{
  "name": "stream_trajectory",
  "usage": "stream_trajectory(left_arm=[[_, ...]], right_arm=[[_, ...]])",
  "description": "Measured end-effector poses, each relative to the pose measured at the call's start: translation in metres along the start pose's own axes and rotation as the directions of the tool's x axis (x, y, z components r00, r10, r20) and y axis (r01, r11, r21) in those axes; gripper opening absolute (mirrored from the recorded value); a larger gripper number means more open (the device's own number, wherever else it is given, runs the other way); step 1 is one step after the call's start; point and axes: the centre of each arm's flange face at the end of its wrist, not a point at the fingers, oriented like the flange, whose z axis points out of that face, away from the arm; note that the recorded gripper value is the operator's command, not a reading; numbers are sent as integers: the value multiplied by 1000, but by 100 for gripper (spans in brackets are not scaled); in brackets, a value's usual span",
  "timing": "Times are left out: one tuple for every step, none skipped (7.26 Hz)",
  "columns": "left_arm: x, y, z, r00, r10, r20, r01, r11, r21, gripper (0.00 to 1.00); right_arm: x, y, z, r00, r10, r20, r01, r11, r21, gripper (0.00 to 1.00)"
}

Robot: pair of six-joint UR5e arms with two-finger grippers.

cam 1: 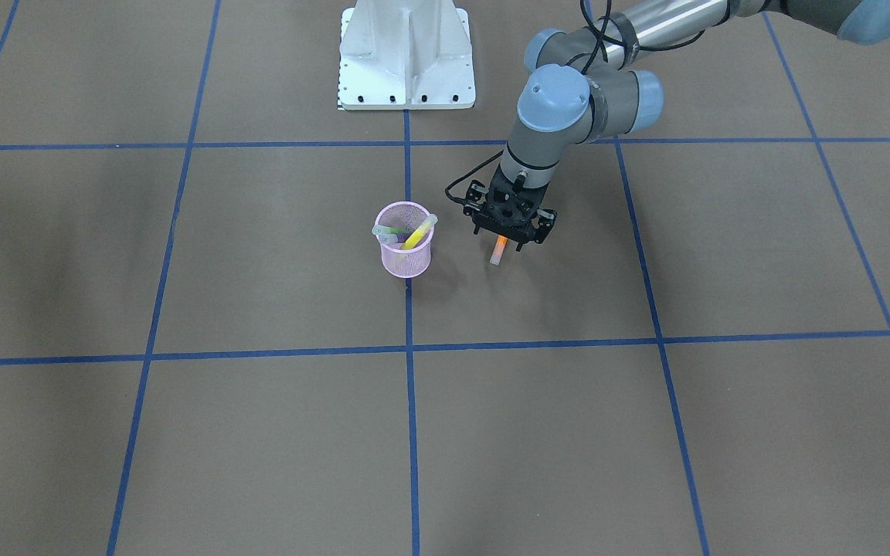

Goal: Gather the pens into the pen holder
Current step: 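Grasp the orange marker with the left gripper and lift it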

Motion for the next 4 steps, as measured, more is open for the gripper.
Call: stream_trajectory(left_arm=[[-1,0,1,1000,-3,4,3,1000,0,40],[-2,0,3,1000,-6,6,6,1000,-1,32],[-3,1,3,1000,-7,8,7,1000,-3,32],[-4,2,4,1000,-7,9,7,1000,-5,32]], right_arm=[[3,1,0,1000,-2,-2,2,1000,-1,100],[5,2,1,1000,-3,-3,3,1000,-1,100],[5,2,1,1000,-3,-3,3,1000,-1,100],[6,3,1,1000,-4,-4,4,1000,-1,100]])
